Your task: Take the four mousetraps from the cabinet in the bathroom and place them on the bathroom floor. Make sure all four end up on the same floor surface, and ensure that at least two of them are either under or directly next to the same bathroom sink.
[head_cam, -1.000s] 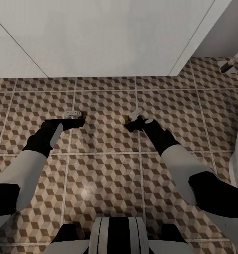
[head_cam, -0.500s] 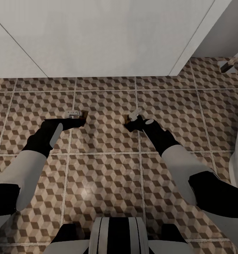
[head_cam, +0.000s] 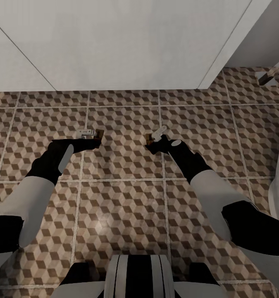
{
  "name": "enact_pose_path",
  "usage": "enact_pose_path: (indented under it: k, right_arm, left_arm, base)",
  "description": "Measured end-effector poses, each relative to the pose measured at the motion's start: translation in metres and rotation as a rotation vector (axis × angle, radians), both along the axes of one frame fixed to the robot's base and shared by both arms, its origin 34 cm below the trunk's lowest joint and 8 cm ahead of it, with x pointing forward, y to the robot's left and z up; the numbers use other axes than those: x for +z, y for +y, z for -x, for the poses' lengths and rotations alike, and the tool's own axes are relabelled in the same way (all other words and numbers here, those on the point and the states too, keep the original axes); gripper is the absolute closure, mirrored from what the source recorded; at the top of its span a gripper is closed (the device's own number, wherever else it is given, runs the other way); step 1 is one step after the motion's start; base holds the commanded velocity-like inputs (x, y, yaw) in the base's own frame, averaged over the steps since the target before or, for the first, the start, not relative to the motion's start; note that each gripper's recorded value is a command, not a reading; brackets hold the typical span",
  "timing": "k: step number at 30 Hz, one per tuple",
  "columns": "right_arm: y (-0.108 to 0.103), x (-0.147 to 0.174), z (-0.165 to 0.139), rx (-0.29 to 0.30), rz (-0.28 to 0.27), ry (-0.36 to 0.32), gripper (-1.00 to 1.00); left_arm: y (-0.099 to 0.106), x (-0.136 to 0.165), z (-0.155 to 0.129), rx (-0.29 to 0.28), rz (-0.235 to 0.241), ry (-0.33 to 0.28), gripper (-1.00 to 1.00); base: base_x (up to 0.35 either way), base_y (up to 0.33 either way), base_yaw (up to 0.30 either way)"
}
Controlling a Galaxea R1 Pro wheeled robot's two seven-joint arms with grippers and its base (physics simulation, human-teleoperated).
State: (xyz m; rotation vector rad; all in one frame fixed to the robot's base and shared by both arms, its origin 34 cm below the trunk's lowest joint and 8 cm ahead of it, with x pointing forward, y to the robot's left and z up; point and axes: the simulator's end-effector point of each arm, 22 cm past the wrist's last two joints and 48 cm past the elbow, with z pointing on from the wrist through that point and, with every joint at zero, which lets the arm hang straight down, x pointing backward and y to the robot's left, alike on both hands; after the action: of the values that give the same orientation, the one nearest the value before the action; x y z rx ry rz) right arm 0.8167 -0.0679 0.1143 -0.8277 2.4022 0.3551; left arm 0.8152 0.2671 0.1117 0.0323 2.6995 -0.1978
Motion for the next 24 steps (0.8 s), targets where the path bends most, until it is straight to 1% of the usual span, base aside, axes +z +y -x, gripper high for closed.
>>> enact_pose_path:
  k: [24]
  right_arm:
    - [0.0021, 0.0009, -0.0038, -0.003, -0.003, -0.008, 1.00]
  left_arm:
    - [0.0003, -0.0036, 0.0005, 0.001, 0.000, 0.003, 1.00]
  base:
    - [0.000, 0.000, 0.000]
